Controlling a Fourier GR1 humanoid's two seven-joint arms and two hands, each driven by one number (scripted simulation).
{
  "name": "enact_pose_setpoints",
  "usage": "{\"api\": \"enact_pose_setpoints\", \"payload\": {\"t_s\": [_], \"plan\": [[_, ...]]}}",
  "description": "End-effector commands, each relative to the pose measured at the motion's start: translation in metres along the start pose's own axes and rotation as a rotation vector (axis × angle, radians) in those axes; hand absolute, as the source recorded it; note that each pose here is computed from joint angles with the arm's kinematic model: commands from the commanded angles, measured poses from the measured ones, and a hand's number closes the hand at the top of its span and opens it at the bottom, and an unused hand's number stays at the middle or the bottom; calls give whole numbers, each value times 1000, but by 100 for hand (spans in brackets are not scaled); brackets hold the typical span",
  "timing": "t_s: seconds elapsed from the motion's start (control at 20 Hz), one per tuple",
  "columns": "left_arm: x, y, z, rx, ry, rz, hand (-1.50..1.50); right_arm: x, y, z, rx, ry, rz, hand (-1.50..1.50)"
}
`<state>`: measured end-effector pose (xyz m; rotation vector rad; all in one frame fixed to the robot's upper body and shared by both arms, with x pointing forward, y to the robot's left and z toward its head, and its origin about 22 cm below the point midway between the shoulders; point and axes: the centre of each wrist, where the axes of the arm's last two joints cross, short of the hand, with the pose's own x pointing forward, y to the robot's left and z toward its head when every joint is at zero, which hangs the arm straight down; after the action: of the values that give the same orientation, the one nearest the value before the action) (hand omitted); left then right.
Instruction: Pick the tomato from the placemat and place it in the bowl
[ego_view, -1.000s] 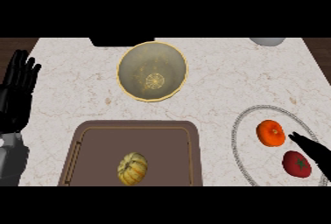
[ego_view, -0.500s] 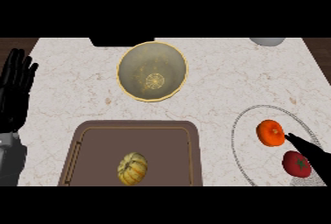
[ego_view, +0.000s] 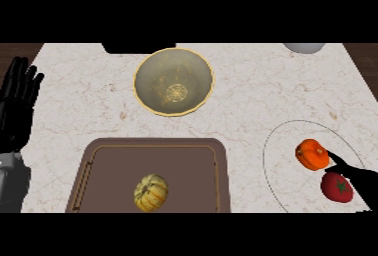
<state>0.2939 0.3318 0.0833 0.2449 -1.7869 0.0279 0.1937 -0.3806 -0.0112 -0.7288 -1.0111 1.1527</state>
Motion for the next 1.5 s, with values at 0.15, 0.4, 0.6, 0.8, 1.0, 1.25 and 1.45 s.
{"api": "enact_pose_setpoints", "payload": {"t_s": [0.15,0.4,0.6,0.8,1.0,1.25,1.45], "plan": [[0,-9,-15,-1,11,-4,0,-10,-3,-19,-69,-53,27,150],[7,-39,-14,-97,-33,37,0,11,-101,-64,-48,-143,178,150],[15,-50,-23,-164,-78,58,0,18,-148,-77,-44,-215,276,150],[17,-56,-25,-170,-80,73,0,13,-183,-88,-72,-276,289,150],[16,-58,-28,-165,-77,55,0,18,-221,-95,-181,-315,301,150],[13,-55,-27,-154,-57,51,0,20,-264,-97,-298,-388,248,150],[16,-63,-27,-140,-53,53,0,25,-285,-99,-312,-582,134,150]]}}
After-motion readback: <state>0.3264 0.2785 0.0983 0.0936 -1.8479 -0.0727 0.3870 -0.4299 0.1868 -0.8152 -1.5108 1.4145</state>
